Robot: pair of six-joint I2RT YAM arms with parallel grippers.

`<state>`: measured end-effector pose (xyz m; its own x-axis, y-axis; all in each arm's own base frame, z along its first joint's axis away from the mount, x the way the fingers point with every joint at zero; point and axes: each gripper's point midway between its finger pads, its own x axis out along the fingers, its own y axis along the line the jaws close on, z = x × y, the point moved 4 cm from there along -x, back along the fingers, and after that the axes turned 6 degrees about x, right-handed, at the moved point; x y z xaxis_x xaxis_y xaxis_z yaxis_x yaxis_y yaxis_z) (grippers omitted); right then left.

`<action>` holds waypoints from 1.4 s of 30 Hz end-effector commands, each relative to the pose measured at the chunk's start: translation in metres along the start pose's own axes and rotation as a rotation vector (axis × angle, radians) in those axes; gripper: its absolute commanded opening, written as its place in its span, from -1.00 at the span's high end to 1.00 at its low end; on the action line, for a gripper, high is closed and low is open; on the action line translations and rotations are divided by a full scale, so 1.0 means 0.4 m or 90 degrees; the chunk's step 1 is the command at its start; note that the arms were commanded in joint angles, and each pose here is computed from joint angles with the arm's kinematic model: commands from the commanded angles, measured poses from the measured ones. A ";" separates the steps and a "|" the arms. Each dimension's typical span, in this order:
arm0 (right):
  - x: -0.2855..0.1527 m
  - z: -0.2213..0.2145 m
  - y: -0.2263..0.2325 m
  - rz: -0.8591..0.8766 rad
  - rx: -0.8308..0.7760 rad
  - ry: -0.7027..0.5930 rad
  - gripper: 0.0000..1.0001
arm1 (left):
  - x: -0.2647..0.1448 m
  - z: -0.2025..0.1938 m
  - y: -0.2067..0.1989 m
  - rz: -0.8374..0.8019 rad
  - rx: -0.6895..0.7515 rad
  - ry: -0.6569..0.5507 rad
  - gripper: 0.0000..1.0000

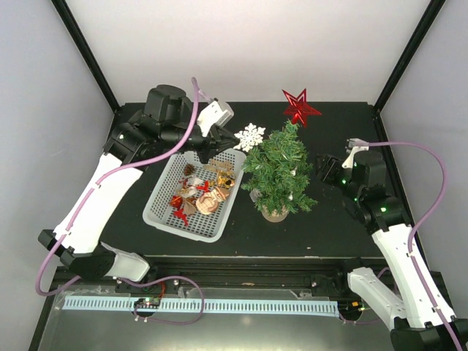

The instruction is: Decorate the small christmas tree

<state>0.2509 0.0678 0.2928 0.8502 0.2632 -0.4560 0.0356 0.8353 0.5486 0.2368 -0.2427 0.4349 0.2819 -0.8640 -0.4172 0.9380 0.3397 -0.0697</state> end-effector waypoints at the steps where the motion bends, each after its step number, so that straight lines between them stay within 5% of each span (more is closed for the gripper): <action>1: 0.005 -0.001 -0.014 -0.012 -0.005 -0.012 -0.24 | 0.008 0.030 -0.019 0.037 -0.018 -0.018 0.97; 8: 0.005 0.000 -0.016 -0.017 -0.004 -0.013 -0.23 | 0.040 0.005 -0.009 0.043 -0.051 0.002 0.97; 19: 0.005 0.001 -0.026 -0.036 -0.006 -0.015 -0.19 | 0.020 -0.024 0.091 0.250 -0.163 -0.007 0.97; 33: 0.026 -0.006 -0.032 -0.048 0.002 0.002 -0.18 | 0.061 0.016 -0.023 0.030 -0.175 -0.026 0.97; 42: 0.035 -0.017 -0.040 -0.049 0.006 0.007 -0.17 | 0.093 0.014 -0.010 0.016 -0.197 -0.014 0.97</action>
<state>0.2582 0.0644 0.2762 0.8329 0.2199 -0.5078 0.0926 0.8492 0.5198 0.2425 -0.2708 0.4084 0.3234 -0.8316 -0.4514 0.8138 0.4879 -0.3158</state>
